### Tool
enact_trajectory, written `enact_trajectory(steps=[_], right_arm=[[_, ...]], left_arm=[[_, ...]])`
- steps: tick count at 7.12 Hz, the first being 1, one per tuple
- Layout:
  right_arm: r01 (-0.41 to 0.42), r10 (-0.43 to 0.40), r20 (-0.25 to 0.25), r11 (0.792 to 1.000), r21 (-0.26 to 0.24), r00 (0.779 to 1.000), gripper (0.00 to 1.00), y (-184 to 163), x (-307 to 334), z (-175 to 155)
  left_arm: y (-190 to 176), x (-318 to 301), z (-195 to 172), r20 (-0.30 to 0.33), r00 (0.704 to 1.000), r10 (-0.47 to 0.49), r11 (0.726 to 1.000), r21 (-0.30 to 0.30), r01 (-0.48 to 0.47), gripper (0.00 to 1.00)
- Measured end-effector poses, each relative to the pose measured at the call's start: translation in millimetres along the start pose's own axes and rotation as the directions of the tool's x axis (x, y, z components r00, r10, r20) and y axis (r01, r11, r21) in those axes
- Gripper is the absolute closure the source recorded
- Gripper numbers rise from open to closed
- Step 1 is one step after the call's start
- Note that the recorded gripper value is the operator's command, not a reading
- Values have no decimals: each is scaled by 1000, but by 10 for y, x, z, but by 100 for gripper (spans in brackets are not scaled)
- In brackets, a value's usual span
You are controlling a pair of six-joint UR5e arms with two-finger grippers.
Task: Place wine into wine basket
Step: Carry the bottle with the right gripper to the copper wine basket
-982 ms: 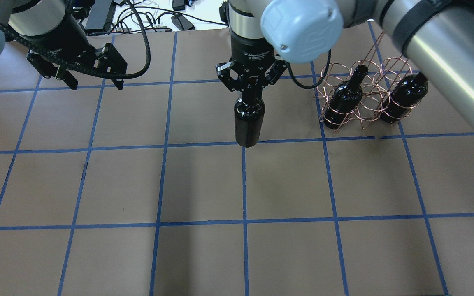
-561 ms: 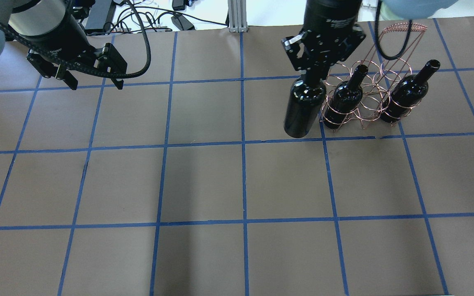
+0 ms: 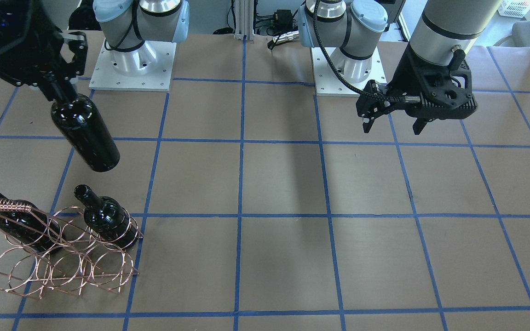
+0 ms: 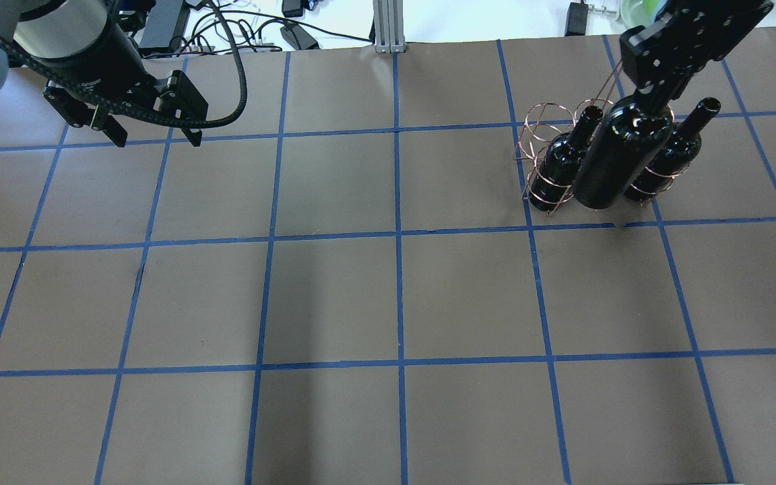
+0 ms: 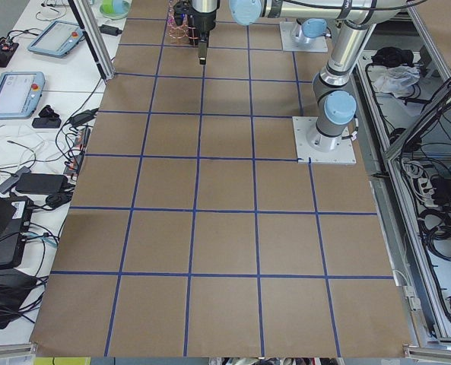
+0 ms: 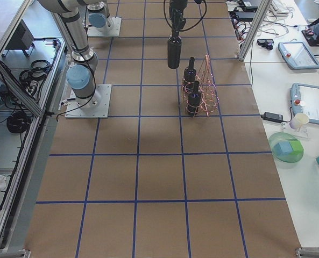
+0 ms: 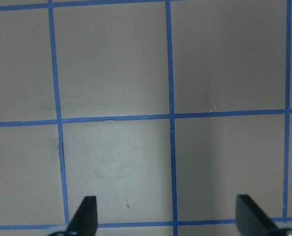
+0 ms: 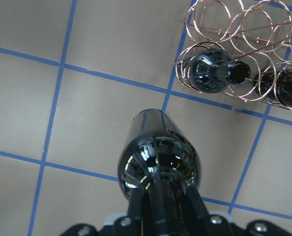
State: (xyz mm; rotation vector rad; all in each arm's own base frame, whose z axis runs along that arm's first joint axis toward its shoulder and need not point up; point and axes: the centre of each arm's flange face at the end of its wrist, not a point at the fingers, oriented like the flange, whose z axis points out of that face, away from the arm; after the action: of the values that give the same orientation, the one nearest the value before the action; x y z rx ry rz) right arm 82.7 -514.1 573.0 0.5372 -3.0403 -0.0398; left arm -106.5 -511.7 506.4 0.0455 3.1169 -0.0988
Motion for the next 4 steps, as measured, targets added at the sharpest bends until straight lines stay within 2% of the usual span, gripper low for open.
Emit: enact_trajectory(steps=[4], right_arm=[[75,-73,-41,996,39,996,100,-278,417,206]], left_arm=[[-2,1,5,-1,1000,-2,1000,-1,2,0]])
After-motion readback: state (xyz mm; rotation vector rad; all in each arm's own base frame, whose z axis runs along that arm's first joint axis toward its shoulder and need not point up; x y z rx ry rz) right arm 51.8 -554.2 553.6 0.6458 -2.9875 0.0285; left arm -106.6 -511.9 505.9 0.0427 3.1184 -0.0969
